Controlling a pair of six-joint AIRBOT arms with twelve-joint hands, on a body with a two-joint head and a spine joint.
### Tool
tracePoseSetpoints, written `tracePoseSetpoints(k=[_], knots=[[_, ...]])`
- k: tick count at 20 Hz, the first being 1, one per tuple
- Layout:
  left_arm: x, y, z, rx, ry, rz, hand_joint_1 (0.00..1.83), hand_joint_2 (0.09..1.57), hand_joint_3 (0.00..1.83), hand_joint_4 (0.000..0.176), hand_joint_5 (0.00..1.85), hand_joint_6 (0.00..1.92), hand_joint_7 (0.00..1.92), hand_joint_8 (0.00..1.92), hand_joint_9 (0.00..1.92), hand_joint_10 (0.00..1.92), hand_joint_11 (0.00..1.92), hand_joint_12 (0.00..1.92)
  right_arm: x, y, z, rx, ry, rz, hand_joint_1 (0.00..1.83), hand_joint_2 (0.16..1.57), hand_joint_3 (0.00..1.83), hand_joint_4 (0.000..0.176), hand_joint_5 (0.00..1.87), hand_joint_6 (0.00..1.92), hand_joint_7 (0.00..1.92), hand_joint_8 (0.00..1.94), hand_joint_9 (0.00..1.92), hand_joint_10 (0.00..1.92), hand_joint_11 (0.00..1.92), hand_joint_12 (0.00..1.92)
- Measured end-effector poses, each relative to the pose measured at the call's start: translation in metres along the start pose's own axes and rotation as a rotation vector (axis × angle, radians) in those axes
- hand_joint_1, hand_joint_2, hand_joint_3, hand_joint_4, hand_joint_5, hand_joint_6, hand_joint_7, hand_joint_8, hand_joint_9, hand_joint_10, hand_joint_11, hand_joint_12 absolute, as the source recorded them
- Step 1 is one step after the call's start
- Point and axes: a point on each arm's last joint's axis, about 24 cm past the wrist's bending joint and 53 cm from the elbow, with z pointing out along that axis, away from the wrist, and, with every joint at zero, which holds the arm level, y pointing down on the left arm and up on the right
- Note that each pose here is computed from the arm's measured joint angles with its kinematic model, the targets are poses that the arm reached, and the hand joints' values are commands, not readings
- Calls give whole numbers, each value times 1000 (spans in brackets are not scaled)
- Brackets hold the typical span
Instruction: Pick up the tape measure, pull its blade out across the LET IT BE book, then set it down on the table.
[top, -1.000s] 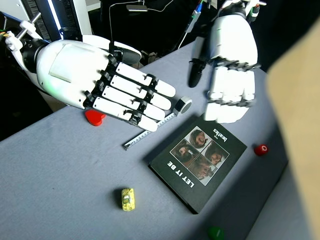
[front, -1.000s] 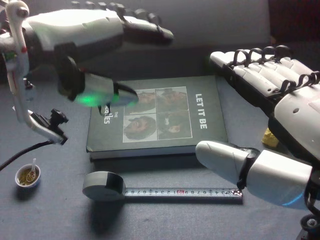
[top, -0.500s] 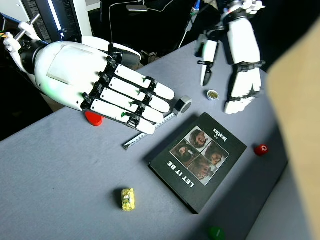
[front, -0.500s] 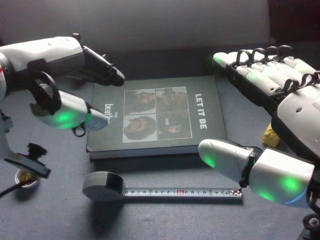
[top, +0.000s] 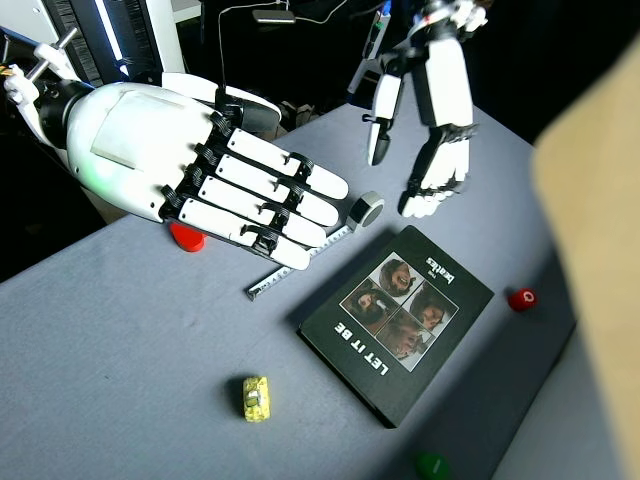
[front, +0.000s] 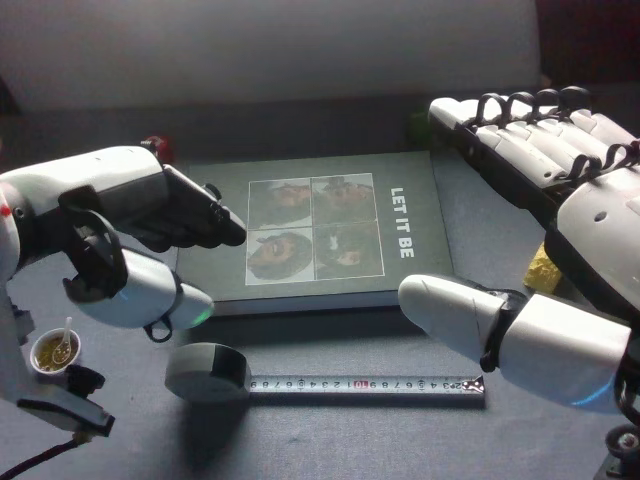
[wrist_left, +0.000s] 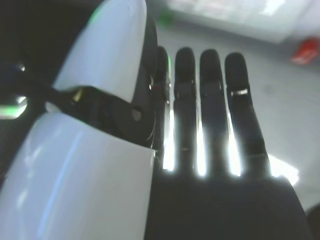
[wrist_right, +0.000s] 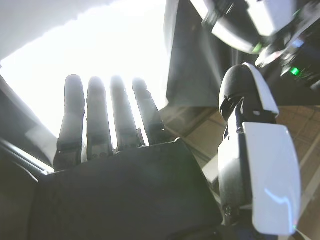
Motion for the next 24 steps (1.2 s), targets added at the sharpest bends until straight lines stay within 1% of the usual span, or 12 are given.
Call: tracePoseSetpoints(k=[4,5,7,8,9,11,13,16,17,20,22,24], knots=[[6,7,1,11,4,148,1269,1056,0,0,717,10,646,10,559,9,214,781,-3,0,0,0,-11,0,93,1143,4,0,75,2,104,2,97,5,0,469],[8,11,1,3,7,143,1268,1056,0,0,716,9,648,10,561,9,221,782,-3,0,0,0,-14,0,93,1145,5,0,81,5,106,2,97,4,0,470],[7,20,-2,-14,-45,58,1270,1060,2,0,716,7,652,10,564,9,224,781,-4,1,0,-2,-15,0,92,1150,7,0,86,6,110,4,97,4,0,474],[3,27,-2,-20,-93,-78,1269,1062,3,0,716,7,655,10,567,9,224,780,-4,0,0,-1,-16,1,91,1150,7,0,86,6,111,3,100,5,0,477],[2,30,-3,-30,-122,-132,1269,1065,4,0,715,6,655,10,569,10,225,779,-3,1,0,-2,-14,1,91,1151,7,0,85,5,111,3,100,5,0,479],[0,25,-7,-10,-169,-172,1274,1066,3,0,713,4,654,7,572,9,230,777,-4,1,0,-2,-17,3,90,1156,8,0,85,5,111,3,100,4,0,477],[4,22,-11,31,-213,-296,1272,1066,2,0,722,7,654,5,577,9,241,778,-5,1,0,-4,-20,3,88,1159,9,0,81,2,115,4,101,4,0,474],[22,52,-15,-16,-229,-482,1273,1069,3,0,732,8,657,5,580,8,263,780,-5,1,0,-2,-22,4,87,1166,11,0,81,2,116,4,101,4,0,471],[22,59,-17,-20,-246,-528,1272,1070,3,0,728,5,658,4,581,7,271,781,-5,1,0,-3,-22,4,88,1166,11,0,85,4,116,4,101,4,0,471],[14,69,-21,7,-306,-592,1274,1071,3,0,734,6,658,3,581,6,272,774,-5,1,0,-4,-23,7,88,1166,9,0,79,0,120,4,101,3,0,476],[15,64,-18,36,-306,-600,1278,1072,3,0,746,10,657,2,586,7,274,771,-5,1,0,-4,-22,8,91,1167,8,0,78,0,124,5,107,5,0,475],[17,56,-17,79,-294,-577,1278,1072,2,0,756,12,663,4,600,11,276,768,-6,1,0,-4,-24,9,93,1168,6,0,82,2,127,3,110,4,0,464]])
